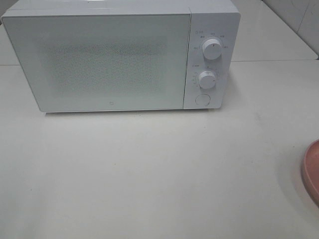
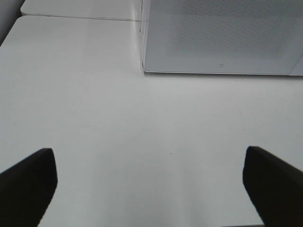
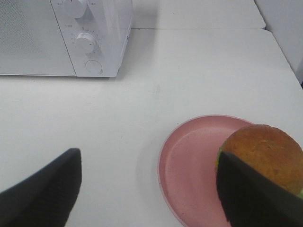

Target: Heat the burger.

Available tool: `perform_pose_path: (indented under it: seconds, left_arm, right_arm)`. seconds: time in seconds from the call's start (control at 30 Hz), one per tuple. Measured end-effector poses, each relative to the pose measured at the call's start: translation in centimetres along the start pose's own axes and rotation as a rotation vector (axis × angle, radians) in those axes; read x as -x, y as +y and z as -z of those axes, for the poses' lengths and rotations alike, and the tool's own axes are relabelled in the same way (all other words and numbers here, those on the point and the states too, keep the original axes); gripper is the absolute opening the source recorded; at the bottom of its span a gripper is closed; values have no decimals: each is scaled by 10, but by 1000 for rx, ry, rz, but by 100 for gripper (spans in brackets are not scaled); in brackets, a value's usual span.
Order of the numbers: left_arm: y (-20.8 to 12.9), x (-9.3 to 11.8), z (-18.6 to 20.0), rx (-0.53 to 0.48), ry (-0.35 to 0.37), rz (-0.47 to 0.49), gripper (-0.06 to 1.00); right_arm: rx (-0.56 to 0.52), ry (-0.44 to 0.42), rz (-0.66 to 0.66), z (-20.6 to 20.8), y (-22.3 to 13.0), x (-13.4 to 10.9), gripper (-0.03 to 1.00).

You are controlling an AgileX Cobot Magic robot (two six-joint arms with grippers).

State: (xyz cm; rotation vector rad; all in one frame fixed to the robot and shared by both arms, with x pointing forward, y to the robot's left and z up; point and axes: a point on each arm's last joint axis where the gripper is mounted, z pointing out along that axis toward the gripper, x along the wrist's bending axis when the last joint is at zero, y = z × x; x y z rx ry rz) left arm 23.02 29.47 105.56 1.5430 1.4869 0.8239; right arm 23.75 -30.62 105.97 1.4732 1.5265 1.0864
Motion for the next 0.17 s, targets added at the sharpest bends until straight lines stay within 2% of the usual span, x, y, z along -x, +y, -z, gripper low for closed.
perform_pose_path:
  seconds: [0.17]
  left_arm:
    - [0,0,0,0,0,0,99]
  right_arm:
    - [0,0,0,0,0,0,76]
